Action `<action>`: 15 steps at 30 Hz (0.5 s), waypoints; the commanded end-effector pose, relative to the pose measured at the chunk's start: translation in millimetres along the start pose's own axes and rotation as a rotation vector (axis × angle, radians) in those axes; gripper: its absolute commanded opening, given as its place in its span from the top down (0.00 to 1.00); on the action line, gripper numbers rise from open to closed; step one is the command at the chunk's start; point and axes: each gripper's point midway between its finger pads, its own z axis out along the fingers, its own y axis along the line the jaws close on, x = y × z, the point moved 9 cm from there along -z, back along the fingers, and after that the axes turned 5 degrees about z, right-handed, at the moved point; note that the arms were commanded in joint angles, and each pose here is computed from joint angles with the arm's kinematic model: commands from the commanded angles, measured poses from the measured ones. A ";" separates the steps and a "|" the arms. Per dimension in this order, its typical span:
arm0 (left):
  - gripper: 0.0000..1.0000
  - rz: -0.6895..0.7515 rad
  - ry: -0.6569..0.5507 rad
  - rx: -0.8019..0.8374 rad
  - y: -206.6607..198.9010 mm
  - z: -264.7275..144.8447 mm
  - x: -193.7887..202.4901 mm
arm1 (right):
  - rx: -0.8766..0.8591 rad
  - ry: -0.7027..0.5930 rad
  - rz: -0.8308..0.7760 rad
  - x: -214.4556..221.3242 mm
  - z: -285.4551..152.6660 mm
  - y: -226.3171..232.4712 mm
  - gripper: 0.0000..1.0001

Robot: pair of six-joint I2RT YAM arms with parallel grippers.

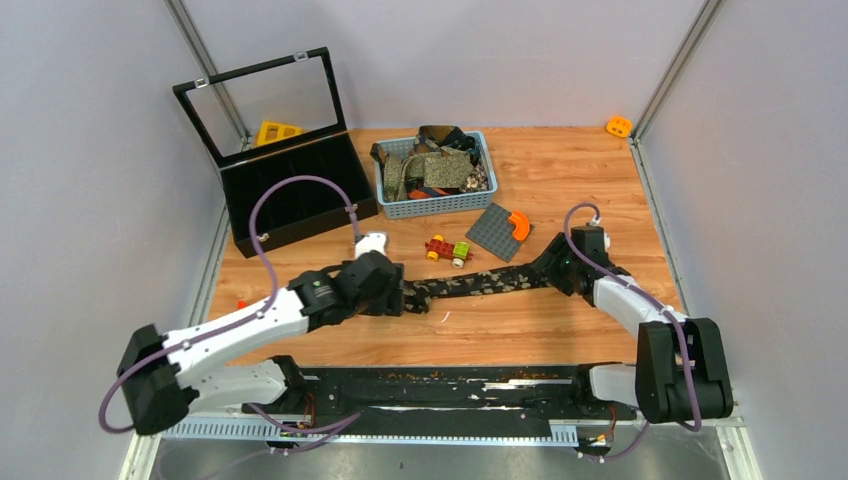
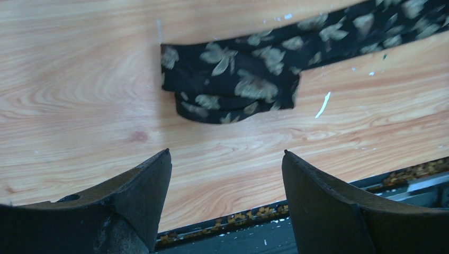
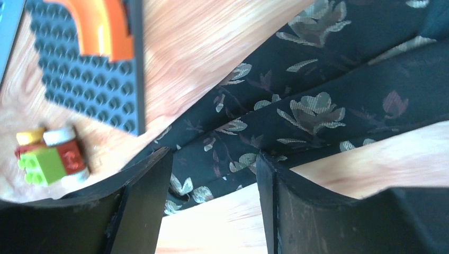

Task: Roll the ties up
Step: Flatten out the tie at the center of the board.

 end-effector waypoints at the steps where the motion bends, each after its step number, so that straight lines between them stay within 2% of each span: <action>1: 0.19 0.000 -0.101 0.020 -51.4 5.9 -22.2 | 0.147 0.022 -0.054 2.1 -11.9 -18.9 0.39; 7: 0.25 0.128 -0.090 0.019 -107.6 19.8 -23.3 | 0.097 -0.068 -0.108 -8.8 -36.8 -9.5 0.36; 10: 0.30 0.180 -0.073 -0.034 -118.7 32.7 -21.9 | 0.101 -0.114 -0.137 -12.1 -45.8 -11.1 0.35; 13: 0.40 0.236 -0.047 -0.073 -126.0 50.0 -17.9 | 0.089 -0.126 -0.142 -10.3 -48.8 -12.9 0.35; 15: 0.41 0.273 -0.029 -0.105 -129.2 57.8 -17.1 | 0.073 -0.122 -0.143 -8.1 -47.4 -13.4 0.35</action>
